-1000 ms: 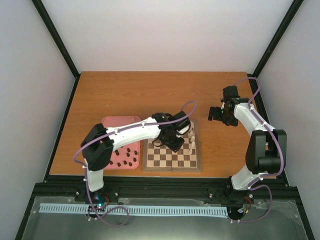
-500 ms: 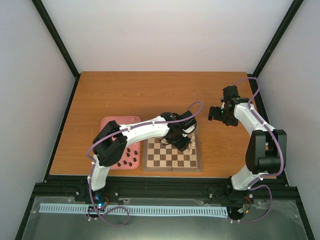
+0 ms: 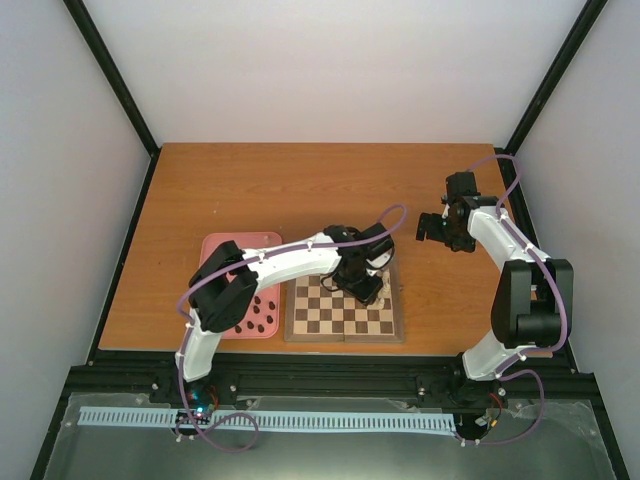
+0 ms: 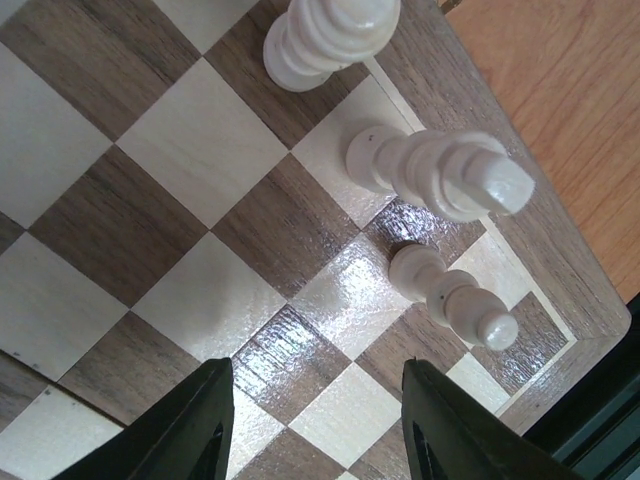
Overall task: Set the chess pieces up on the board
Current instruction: Adjust the chess piece in the storage box.
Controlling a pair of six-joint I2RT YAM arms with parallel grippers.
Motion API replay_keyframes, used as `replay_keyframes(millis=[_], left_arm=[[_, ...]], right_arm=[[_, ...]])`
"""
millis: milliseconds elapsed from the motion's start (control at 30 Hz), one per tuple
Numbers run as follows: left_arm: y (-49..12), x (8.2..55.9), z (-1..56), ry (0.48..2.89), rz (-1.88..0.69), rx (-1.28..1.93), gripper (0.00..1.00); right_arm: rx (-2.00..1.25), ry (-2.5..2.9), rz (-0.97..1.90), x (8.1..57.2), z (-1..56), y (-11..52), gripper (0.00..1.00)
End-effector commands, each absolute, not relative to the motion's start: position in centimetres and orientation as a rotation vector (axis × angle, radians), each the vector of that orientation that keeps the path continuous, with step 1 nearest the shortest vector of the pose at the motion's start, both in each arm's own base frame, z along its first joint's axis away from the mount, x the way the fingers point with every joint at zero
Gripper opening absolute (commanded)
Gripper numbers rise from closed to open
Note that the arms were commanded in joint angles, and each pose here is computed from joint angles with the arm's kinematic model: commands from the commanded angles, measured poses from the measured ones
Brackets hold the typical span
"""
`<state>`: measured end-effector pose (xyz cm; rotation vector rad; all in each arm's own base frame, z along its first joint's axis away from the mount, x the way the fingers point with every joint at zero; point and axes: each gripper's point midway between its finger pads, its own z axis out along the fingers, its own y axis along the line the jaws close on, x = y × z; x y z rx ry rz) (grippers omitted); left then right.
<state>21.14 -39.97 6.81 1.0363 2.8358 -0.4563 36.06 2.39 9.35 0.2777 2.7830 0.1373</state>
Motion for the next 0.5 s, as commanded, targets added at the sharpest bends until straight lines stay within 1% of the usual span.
replay_keyframes(millis=[0,467], left_arm=[[-41.4,21.2,7.1,2.810,-0.509,1.065,0.49],[-42.5,21.3,7.0,2.800,-0.523,1.075,0.49]], right_arm=[[0.290,2.784,0.145,35.9,9.0,2.1,1.00],[0.290,2.782,0.150,35.8,9.1,2.1,1.00]])
